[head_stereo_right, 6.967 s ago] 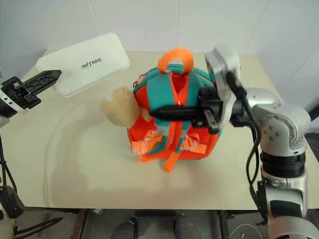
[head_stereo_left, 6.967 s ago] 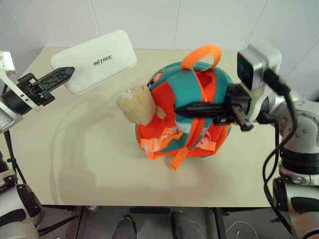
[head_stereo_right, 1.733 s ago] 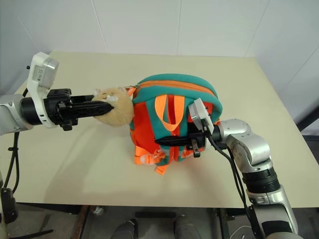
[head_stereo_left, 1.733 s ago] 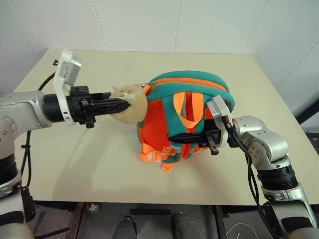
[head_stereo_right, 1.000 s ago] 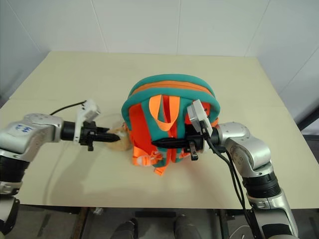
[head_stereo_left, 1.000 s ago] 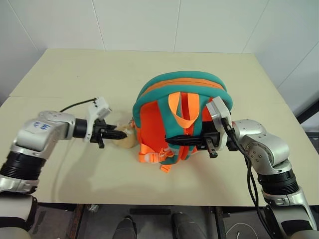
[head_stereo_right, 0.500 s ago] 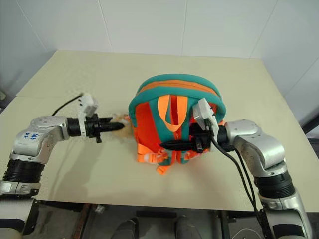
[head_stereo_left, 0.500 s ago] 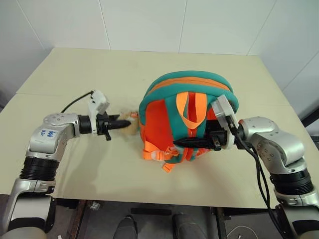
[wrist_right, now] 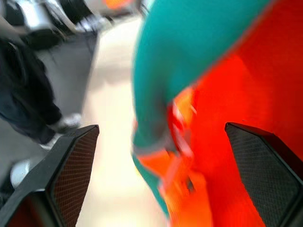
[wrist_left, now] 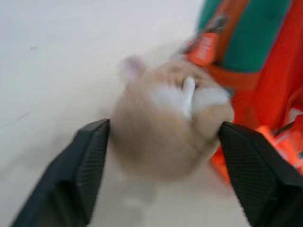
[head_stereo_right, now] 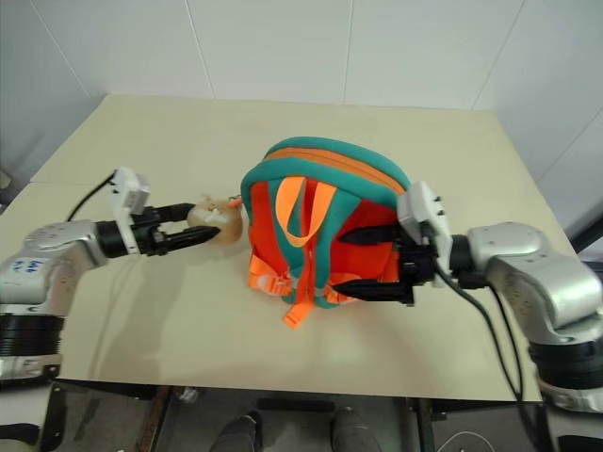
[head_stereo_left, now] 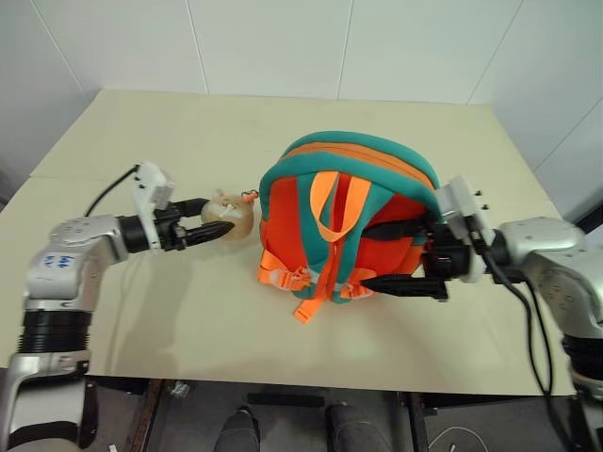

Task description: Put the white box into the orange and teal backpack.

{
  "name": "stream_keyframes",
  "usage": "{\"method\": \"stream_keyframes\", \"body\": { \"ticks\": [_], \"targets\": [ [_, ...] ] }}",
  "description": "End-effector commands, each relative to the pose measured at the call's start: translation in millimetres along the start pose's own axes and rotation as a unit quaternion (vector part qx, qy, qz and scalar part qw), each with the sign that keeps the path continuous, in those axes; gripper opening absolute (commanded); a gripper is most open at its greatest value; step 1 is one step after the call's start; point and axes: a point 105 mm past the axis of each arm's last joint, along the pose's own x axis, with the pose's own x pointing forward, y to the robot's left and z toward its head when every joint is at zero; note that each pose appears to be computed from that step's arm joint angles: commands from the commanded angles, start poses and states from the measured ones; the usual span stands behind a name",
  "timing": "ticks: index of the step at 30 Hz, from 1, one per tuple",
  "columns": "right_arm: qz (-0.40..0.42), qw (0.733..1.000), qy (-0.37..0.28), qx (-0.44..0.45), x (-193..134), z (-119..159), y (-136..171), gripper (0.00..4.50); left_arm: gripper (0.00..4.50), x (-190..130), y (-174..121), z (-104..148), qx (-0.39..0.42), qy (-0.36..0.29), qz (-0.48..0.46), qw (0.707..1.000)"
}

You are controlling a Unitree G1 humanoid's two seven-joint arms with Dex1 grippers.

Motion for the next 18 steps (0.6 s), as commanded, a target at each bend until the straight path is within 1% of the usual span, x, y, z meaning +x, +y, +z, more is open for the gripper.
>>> {"method": "stream_keyframes", "body": {
  "ticks": [1,5,8,12,18],
  "targets": [
    [-0.034,0.999,0.023,-0.025,-23,5,-3,4.50,4.47,-13,-1,17,0.021,-0.016,-0.005,1.000],
    [-0.095,0.992,0.072,-0.027,-55,-7,-18,4.50,4.47,-28,0,20,0.022,-0.011,-0.015,1.000],
    [-0.128,0.987,0.089,-0.033,-72,-10,-27,4.50,4.47,-36,1,20,0.020,-0.011,-0.025,0.999],
    [-0.189,0.977,0.086,-0.045,-98,-6,-45,4.50,4.47,-45,5,20,0.017,-0.022,-0.039,0.999],
    [-0.232,0.969,0.072,-0.042,-119,-8,-54,4.50,4.47,-56,8,22,0.016,-0.028,-0.031,0.999]
  ]
}}
